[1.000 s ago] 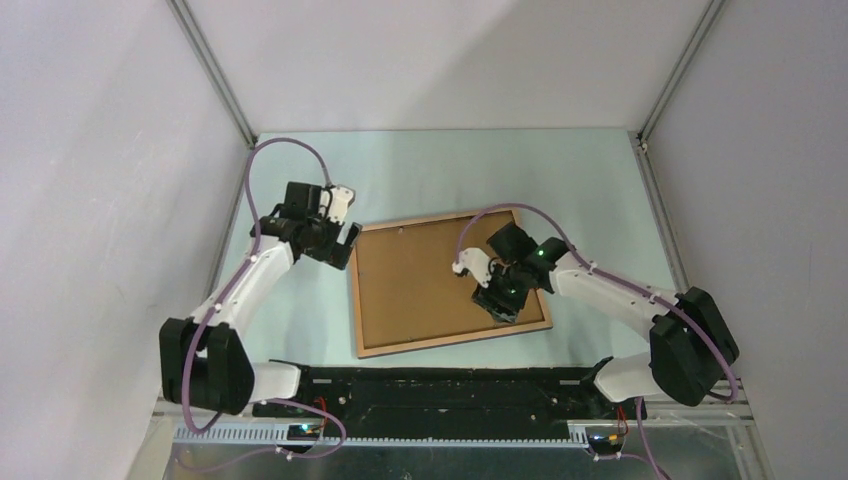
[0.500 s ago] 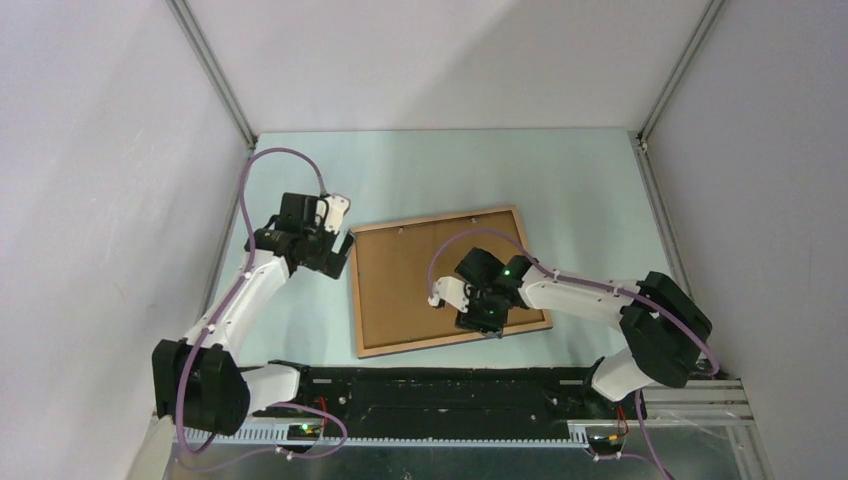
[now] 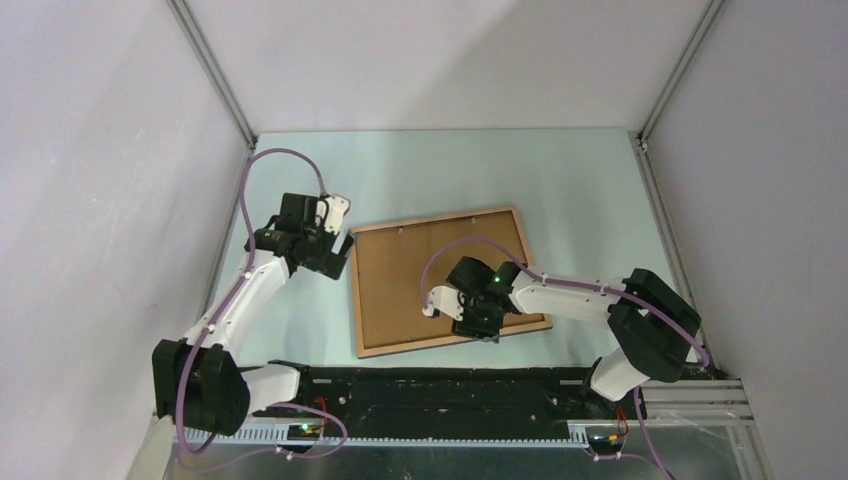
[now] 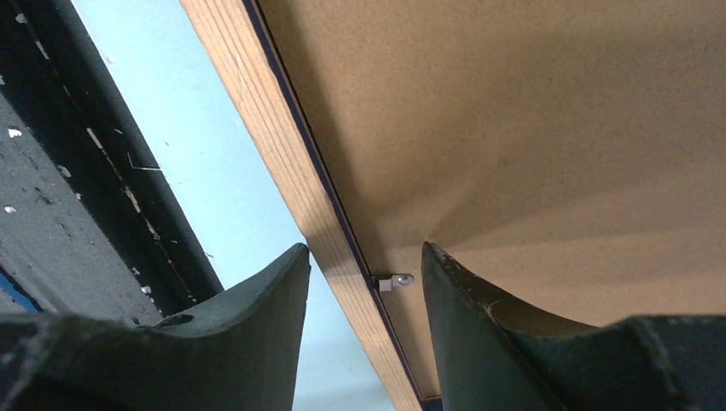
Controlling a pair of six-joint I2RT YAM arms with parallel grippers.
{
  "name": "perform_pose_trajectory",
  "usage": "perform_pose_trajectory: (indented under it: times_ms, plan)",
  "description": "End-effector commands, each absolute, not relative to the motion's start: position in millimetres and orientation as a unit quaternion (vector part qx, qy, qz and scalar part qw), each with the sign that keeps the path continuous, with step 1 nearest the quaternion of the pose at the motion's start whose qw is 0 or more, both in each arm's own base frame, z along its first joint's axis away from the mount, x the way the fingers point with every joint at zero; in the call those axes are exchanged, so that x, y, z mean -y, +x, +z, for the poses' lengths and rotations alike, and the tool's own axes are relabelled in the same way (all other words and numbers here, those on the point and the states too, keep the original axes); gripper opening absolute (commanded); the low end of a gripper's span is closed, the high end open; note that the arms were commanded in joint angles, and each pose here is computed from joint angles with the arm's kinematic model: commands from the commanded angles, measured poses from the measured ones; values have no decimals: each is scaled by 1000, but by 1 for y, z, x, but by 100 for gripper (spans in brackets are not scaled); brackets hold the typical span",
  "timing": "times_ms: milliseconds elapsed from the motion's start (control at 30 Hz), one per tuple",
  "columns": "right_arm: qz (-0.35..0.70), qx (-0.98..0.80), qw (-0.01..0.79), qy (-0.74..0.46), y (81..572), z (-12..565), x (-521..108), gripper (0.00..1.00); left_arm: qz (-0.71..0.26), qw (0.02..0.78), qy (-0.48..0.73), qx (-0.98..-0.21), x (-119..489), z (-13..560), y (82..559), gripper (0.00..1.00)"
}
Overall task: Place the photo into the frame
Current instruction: Turn over the photo frame at the center of the board.
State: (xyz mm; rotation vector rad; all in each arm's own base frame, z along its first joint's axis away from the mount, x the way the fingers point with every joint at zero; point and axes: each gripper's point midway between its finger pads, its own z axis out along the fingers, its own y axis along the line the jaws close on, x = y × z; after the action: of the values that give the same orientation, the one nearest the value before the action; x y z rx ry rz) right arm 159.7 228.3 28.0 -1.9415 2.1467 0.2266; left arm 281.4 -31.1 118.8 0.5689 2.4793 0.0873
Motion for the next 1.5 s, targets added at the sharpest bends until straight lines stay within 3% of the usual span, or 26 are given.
perform_pose_trajectory:
  times_ms: [0,233,500,633,1133,1467]
  plan:
    - [73,-733,113,-666,156,20,-230,53,39,303,211,-929,29,124,284,100]
    - [64,-739,105,-663,156,14,-227,42,43,309,215,-926,28,128,285,100]
    - [64,-741,100,-661,158,13,-229,11,38,327,221,-918,31,139,286,100]
    - [91,-746,99,-653,160,24,-236,0,20,338,245,-909,39,147,283,100]
    - [149,-787,115,-588,206,60,-259,0,-7,419,357,-835,79,199,260,100]
    - [173,-794,122,-570,223,81,-276,0,30,406,460,-789,106,188,243,100]
